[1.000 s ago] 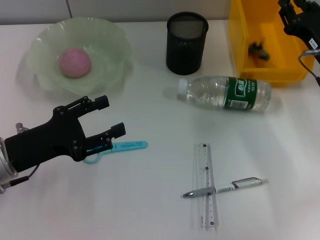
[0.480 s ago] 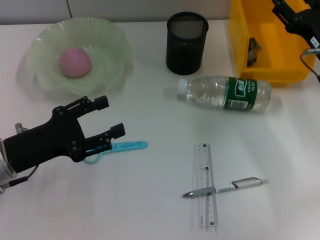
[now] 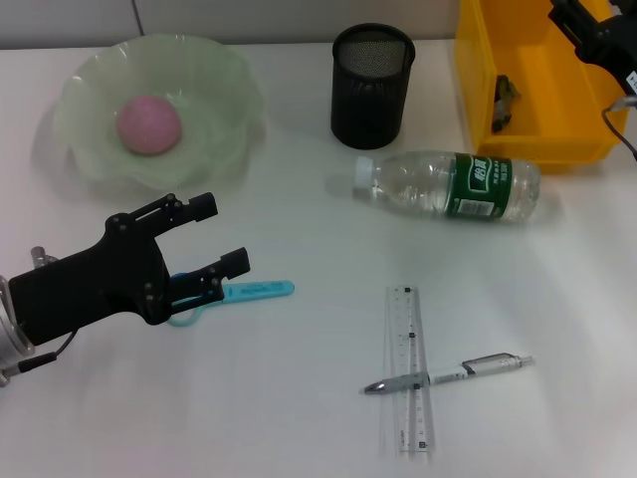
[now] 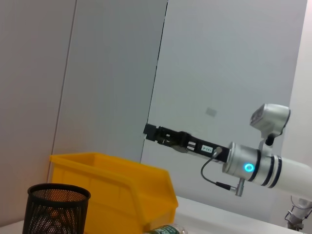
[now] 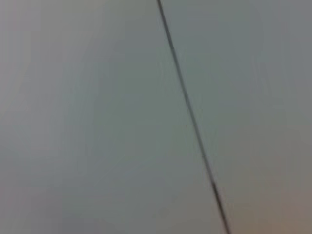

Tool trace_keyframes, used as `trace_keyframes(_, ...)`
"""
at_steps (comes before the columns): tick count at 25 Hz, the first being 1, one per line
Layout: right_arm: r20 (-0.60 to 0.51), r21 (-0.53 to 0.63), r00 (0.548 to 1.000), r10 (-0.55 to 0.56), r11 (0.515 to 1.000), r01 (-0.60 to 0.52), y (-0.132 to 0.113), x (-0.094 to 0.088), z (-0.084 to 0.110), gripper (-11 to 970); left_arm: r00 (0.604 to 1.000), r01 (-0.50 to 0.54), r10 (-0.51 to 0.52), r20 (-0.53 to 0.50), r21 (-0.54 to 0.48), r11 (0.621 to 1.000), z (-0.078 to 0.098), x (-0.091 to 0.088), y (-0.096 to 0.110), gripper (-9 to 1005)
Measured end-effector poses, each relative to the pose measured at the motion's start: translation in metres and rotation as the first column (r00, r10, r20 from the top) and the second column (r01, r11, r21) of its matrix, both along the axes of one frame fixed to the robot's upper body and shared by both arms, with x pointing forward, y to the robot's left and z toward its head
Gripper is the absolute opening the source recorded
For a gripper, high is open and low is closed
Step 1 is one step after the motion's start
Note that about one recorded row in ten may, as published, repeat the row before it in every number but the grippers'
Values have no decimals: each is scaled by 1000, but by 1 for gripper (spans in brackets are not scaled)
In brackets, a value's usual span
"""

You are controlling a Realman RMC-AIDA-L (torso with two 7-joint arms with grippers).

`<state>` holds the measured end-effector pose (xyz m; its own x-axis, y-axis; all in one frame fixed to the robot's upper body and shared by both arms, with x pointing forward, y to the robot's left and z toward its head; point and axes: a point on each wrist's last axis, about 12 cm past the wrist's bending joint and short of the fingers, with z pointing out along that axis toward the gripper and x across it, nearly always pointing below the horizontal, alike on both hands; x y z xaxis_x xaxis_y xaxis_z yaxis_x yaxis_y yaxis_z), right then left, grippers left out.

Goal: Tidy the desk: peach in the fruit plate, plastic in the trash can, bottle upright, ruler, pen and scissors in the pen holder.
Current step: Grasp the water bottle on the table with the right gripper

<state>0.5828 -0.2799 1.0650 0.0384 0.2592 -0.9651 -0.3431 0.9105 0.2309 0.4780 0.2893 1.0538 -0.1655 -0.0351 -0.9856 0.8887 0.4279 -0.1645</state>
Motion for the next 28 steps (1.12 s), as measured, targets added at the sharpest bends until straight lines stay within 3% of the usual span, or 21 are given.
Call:
trace_keyframes(5,-23,50,986,164,986,-162,-5,-7,10,810,1000,-2,2,-1,3,1000,0,0,0,718)
trace_keyframes(6,-50,61,966,254,966,-251,-7,-9,18,810,1000,-1,1,-1,3,1000,0,0,0,718)
trace_keyframes(7,-50,61,966,254,966,-251,-7,-9,18,810,1000,-1,1,-1,3,1000,0,0,0,718)
trace_keyframes(8,-95,72,924,369,929,-364,-9,-10,26,810,1000,0,0,-1,2,1000,0,0,-1,718)
trace_keyframes(9,-95,72,924,369,929,-364,-9,-10,26,809,1000,0,0,-1,2,1000,0,0,-1,718)
trace_keyframes(10,-121,75,898,422,906,-416,-9,-10,31,809,1000,0,0,-1,2,1000,0,0,-1,717)
trace_keyframes(11,-174,81,844,508,861,-501,-13,-11,41,809,1000,0,0,-1,2,1000,0,0,-1,717)
trace_keyframes(12,-174,81,844,508,861,-501,-13,-11,41,809,1000,2,-2,-2,2,1000,-1,0,-1,717)
trace_keyframes(13,-213,90,801,559,828,-554,-16,-11,50,809,1000,3,-3,-3,3,1000,-1,0,-2,717)
trace_keyframes(14,-213,90,801,559,828,-554,-16,-11,50,810,1000,3,-3,-3,3,1000,-1,0,-2,716)
trace_keyframes(16,-294,66,731,616,776,-628,-20,-8,65,810,1000,3,-3,-3,3,1000,-1,0,-2,716)
trace_keyframes(17,-294,66,731,616,776,-628,-20,-8,65,810,1000,3,-3,-3,3,1000,-1,0,-2,716)
trace_keyframes(20,-395,25,664,634,730,-683,-20,-2,75,810,1000,7,-7,-5,3,1000,-1,0,-3,715)
trace_keyframes(21,-471,-4,617,631,697,-717,-18,4,80,810,1000,7,-7,-5,3,1000,-1,0,-3,715)
trace_keyframes(22,-471,-4,617,631,697,-717,-18,4,80,810,1000,7,-7,-5,3,1000,-1,0,-3,715)
trace_keyframes(23,-540,-38,570,619,659,-751,-14,9,86,810,1000,8,-8,-5,3,1000,-2,-1,-3,714)
trace_keyframes(26,-593,-77,536,600,621,-780,-9,14,94,810,1000,9,-9,-5,2,1000,-2,-1,-4,714)
trace_keyframes(28,-657,-148,504,561,559,-816,0,19,107,810,1000,9,-9,-5,2,1000,-2,-1,-4,713)
